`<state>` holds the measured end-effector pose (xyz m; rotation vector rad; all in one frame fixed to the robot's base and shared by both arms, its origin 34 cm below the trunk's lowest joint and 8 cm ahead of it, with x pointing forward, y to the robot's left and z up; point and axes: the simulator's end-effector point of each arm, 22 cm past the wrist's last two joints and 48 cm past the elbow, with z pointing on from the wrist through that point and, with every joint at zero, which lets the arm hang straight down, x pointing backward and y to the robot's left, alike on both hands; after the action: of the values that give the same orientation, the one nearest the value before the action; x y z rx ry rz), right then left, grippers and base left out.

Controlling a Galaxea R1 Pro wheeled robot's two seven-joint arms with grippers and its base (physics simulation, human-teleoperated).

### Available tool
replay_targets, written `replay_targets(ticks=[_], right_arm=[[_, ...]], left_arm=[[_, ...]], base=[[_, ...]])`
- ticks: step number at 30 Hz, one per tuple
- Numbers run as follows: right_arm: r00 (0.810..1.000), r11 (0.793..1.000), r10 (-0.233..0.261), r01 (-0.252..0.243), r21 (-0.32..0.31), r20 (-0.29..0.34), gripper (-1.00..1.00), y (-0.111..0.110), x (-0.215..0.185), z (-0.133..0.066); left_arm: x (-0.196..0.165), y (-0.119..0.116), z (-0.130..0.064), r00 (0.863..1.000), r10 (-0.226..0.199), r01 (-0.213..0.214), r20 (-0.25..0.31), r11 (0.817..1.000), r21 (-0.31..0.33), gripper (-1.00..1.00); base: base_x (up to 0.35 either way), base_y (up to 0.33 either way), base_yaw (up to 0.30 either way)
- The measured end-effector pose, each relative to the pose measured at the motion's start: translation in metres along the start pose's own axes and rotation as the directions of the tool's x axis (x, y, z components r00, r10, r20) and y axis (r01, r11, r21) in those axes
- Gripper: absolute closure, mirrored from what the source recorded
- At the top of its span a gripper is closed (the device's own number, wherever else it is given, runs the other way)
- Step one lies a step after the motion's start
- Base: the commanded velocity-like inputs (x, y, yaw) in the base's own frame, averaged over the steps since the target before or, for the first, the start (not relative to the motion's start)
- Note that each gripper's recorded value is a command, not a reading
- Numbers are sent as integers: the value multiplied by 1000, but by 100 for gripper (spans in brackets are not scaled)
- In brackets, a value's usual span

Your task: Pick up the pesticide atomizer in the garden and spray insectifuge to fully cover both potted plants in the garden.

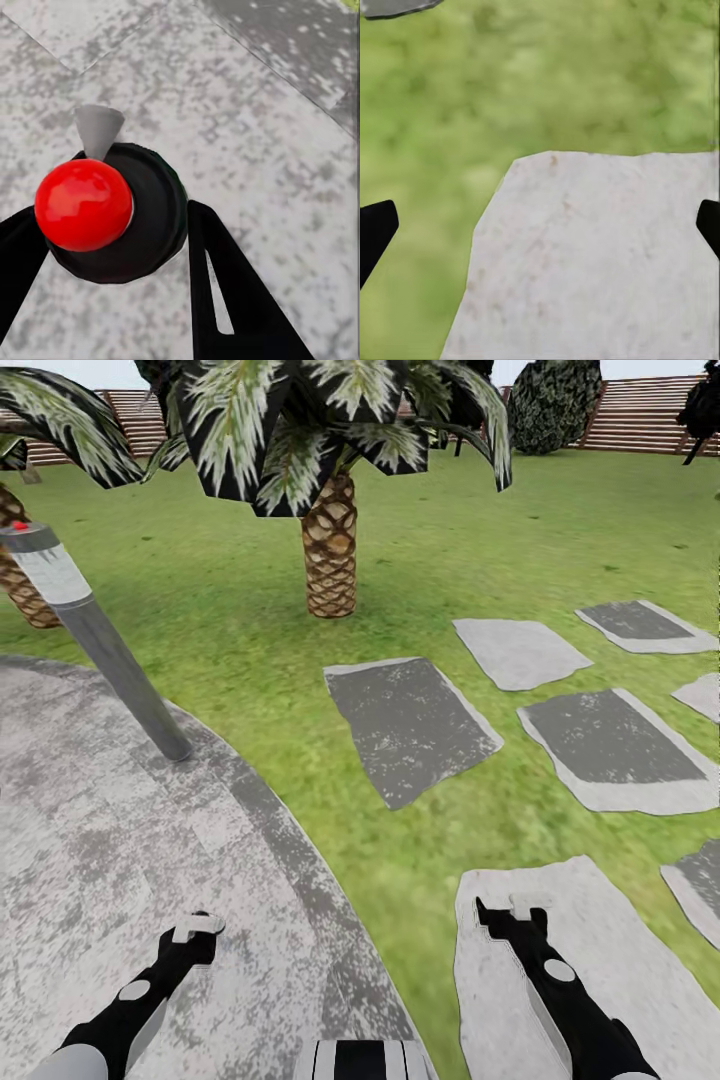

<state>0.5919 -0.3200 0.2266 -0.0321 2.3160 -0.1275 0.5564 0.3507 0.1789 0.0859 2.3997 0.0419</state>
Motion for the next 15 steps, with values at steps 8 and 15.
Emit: replay_targets(ticks=[8,15], right_arm=[[999,997,-6,3,83,36,-100,-25,3,-11],[998,989,1,-9,150,58,-100,-38,40,-31]], left_arm=[[-24,5,-7,999,-10,10,38,1000,-11,100],[-37,15,-16,998,-28,30,61,999,-31,100]], base=[[0,0,0],[0,0,0]])
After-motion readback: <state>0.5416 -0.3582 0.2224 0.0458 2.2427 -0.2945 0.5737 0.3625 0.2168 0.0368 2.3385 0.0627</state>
